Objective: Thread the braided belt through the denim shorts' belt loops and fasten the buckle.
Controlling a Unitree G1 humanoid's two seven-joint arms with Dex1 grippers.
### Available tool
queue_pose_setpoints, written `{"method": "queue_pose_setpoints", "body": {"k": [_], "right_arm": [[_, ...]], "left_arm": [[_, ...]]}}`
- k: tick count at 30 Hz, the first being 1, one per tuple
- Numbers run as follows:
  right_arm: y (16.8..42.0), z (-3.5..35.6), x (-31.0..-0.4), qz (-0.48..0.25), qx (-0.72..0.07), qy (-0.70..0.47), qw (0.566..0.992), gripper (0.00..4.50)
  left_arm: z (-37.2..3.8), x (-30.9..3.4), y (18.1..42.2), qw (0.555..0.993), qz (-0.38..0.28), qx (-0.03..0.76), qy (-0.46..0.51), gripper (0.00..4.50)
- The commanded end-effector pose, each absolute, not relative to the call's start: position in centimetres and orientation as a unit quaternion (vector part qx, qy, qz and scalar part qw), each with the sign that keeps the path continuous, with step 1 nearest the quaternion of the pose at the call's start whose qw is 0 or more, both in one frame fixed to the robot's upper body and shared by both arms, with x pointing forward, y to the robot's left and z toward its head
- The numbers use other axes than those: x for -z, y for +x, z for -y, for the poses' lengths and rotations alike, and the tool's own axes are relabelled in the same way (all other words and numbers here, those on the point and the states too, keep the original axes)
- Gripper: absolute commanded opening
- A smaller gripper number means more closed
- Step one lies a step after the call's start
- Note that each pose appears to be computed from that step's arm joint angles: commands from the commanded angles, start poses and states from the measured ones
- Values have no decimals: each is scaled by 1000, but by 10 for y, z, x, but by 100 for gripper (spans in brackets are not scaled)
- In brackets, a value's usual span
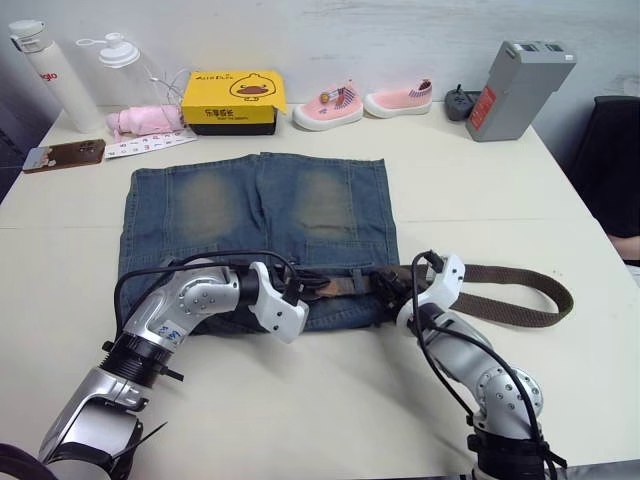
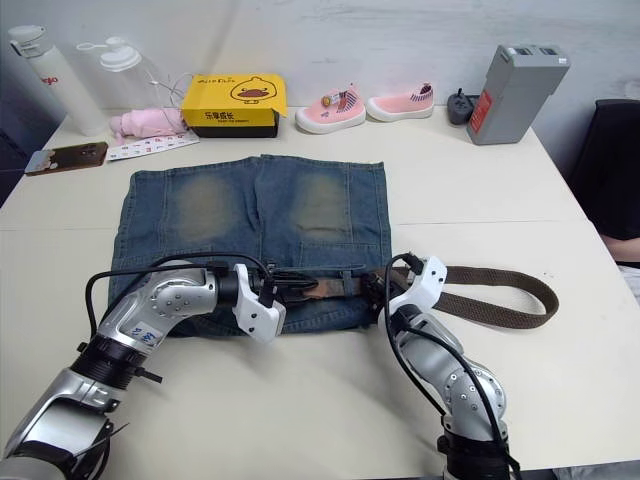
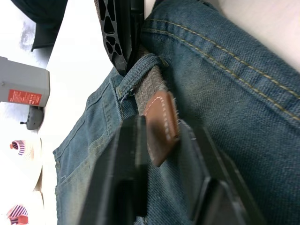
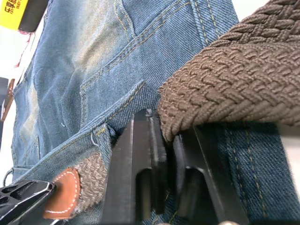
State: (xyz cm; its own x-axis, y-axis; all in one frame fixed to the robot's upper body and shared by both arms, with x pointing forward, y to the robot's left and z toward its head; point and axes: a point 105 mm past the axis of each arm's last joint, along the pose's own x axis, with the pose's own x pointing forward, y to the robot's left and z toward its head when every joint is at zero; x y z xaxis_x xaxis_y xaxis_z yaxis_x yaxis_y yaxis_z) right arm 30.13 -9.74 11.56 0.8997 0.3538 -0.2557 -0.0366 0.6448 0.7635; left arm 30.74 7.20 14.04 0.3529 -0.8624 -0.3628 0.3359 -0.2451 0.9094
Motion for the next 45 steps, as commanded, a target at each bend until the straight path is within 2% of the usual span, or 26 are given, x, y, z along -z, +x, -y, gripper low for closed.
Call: {"method": "queue_pose_setpoints", "body": {"k": [1,2,4,5,6,7,11,27,30,31,39,45], "right_arm": [[300,105,-134,-165,-119,425,882,238],[298,107,-142,-153,-132,428,881,267],[288,111,-154,-146,-168,408,886,363],[283,111,-160,-145,-187,390,890,380],[280,112,-166,-144,-203,375,893,441],[278,115,-173,-141,-214,368,894,447],[276,120,-184,-140,-232,355,895,447],[275,114,-165,-172,-220,360,890,447],[275,114,-165,-172,-218,360,891,450],[274,114,-165,-172,-217,361,891,450],[272,114,-166,-168,-216,364,890,450],[267,120,-164,-169,-211,362,892,450]], "left_arm": [[-69,-149,305,568,242,513,597,100],[-70,-151,305,572,243,511,594,100],[-71,-156,304,582,245,506,587,100],[-72,-158,304,587,246,504,584,100],[-72,-159,303,590,246,502,582,100],[-74,-159,304,593,244,500,583,100],[-77,-156,306,599,239,492,584,100],[-66,-145,310,601,240,498,578,100],[-65,-141,313,598,239,498,580,16],[-65,-140,313,598,239,499,580,5],[-71,-148,314,606,251,483,580,5],[-92,-169,299,652,261,463,541,5]]}}
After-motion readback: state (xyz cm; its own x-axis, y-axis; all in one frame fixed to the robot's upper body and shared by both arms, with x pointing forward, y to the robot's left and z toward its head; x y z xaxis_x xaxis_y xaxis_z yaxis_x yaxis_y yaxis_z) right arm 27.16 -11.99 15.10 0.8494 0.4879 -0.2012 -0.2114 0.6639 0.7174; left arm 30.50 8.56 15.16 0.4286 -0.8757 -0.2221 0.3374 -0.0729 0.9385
